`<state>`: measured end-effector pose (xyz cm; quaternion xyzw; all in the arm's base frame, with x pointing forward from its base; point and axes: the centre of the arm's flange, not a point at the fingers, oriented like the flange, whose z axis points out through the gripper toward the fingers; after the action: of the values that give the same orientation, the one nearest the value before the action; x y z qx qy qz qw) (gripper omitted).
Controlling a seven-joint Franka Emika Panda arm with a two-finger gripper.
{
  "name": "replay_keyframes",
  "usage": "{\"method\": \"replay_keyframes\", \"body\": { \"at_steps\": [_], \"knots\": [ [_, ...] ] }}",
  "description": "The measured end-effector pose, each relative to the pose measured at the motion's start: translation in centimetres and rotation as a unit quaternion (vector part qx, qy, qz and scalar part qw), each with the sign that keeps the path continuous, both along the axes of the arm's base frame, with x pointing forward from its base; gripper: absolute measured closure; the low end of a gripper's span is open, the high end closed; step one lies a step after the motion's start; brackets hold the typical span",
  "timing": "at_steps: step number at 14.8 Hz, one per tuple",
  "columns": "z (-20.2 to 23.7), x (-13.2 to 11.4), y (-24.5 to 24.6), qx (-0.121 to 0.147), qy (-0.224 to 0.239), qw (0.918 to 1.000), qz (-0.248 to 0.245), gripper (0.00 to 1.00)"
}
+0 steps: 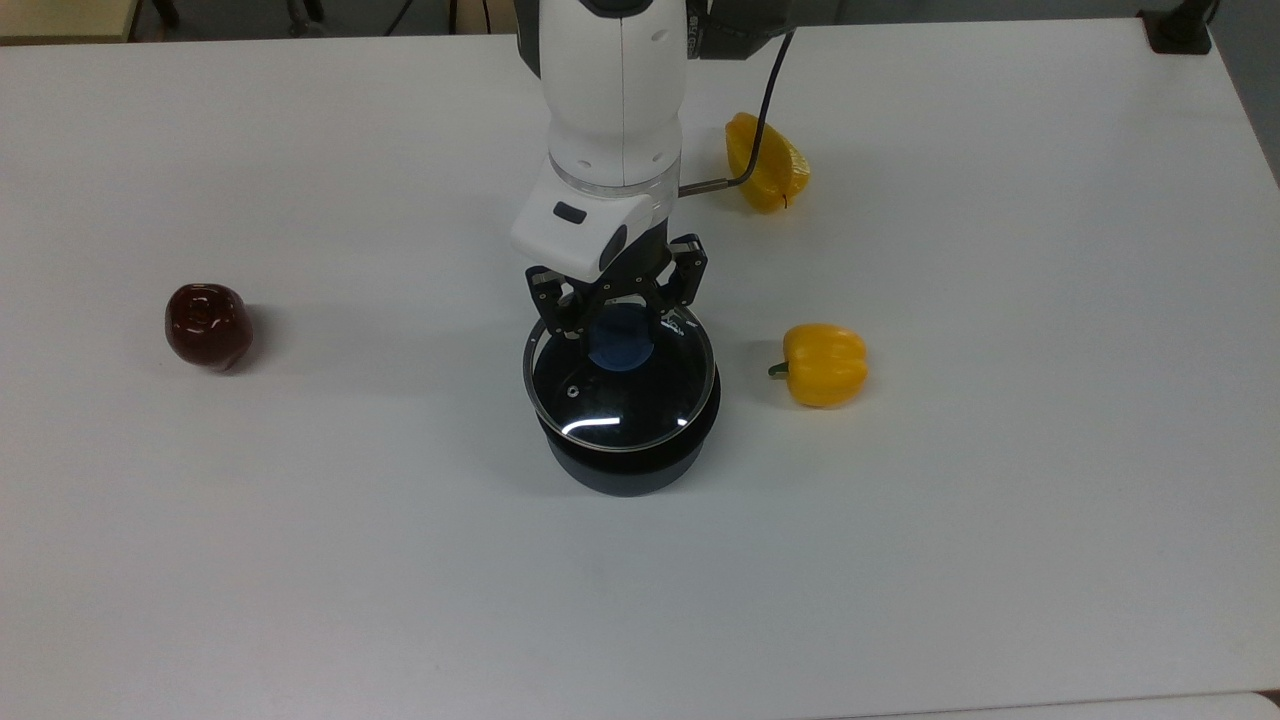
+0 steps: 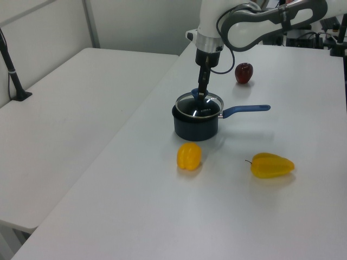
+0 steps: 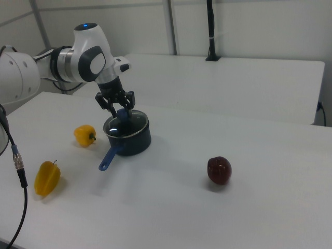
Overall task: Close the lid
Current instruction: 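Lower the lid onto the saucepan rim and open the gripper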
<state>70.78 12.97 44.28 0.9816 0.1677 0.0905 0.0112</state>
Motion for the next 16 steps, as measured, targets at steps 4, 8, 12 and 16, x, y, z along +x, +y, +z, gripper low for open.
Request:
{"method": "replay_keyframes", "body": {
  "at_steps": [4,8,12,16],
  "knots": [
    [0.1,0.1,0.3,0.001,-0.005,1.0000,0.002,0.39],
    [-0.2,0.7,0.5,0.006,-0.029,0.9996,0.004,0.39],
    [-0.8,0.8,0.6,0.005,-0.025,0.9997,0.004,0.39],
    [-1.2,0.6,0.7,0.003,-0.013,0.9999,0.005,0.39]
  ]
}}
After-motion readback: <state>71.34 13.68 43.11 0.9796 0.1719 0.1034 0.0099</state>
